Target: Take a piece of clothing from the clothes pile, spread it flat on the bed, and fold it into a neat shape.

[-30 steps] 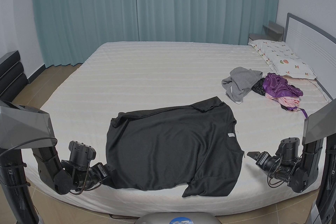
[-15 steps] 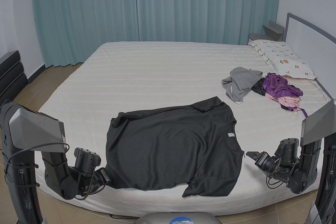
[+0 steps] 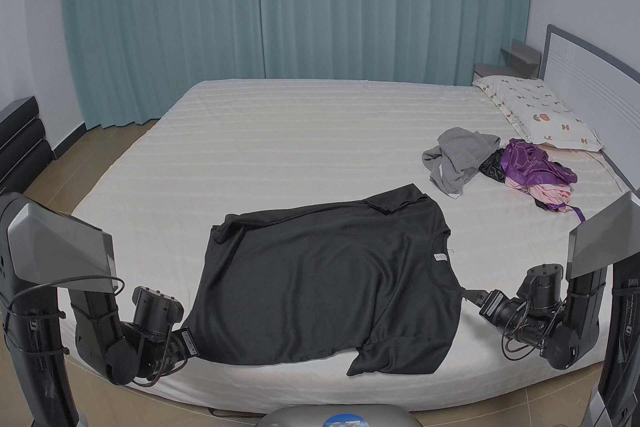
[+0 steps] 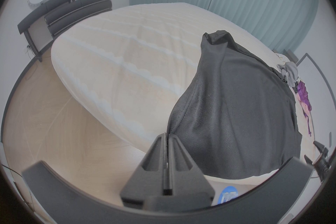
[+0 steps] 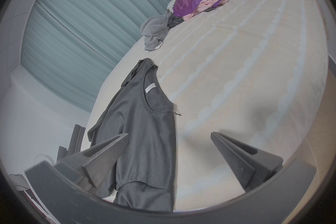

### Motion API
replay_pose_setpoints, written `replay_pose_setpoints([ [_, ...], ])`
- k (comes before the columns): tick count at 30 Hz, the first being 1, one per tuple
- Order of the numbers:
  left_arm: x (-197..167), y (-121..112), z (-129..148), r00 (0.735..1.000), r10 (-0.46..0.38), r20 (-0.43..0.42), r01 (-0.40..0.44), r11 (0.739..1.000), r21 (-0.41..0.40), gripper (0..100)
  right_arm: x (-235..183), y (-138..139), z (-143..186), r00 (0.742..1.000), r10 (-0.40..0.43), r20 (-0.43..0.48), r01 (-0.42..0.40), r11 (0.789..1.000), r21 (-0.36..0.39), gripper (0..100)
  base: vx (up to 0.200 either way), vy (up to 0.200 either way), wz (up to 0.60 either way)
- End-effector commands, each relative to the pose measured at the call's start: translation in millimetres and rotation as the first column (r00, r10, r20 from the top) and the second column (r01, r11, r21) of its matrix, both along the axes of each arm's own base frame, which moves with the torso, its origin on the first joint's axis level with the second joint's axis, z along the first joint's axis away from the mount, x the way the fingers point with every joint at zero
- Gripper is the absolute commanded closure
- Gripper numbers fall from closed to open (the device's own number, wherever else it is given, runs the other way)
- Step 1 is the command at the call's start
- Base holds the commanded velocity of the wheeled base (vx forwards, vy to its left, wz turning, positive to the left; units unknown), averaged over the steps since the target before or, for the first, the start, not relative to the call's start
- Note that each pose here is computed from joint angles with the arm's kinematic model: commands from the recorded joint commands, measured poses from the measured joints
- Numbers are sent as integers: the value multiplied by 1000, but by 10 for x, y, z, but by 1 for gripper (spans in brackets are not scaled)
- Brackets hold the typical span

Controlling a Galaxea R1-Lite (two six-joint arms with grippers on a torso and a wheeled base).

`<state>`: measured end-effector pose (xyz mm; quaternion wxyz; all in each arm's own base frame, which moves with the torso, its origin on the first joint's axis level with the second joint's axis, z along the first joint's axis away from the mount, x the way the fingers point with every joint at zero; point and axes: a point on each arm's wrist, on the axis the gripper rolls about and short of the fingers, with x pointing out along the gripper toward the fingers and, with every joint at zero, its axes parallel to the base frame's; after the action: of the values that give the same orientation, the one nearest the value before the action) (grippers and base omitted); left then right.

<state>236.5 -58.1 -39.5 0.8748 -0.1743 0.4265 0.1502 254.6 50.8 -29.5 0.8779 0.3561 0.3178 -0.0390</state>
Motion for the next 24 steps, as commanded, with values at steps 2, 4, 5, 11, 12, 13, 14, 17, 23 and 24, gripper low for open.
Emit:
replay_pose_setpoints([
  [2,-66,110,161,1000,3,30,-4,999,32,100,88,147,-91,998,54,-8,-54,998,-16,0,0,0,0],
  [4,-51,163,212,999,14,49,-16,999,37,100,123,203,-110,997,73,-3,-73,997,-17,0,0,0,0],
  [5,-48,180,225,998,20,53,-22,999,37,100,141,217,-110,997,76,3,-76,997,-16,0,0,0,0],
  [11,-30,298,240,998,36,52,-39,997,62,100,273,346,-174,993,108,-41,-109,994,-29,0,0,0,0],
  [12,-30,298,240,998,35,52,-38,997,63,100,293,361,-182,992,113,-50,-115,993,-35,0,0,0,0],
  [13,-30,298,240,998,35,52,-38,997,63,100,302,369,-194,991,119,-59,-122,992,-42,0,0,0,0],
  [14,-22,296,238,998,35,54,-38,997,62,100,303,389,-202,989,131,-69,-134,990,-51,0,0,0,0],
  [17,-10,295,242,998,35,58,-38,997,61,100,358,420,-225,985,155,-75,-161,984,-78,0,0,0,0],
  [23,6,300,221,998,39,54,-42,997,61,100,491,427,-271,985,153,-83,-161,982,-96,100,0,0,0],
  [24,6,300,221,998,40,54,-43,997,60,100,519,420,-260,986,150,-77,-157,983,-95,100,0,0,0],
])
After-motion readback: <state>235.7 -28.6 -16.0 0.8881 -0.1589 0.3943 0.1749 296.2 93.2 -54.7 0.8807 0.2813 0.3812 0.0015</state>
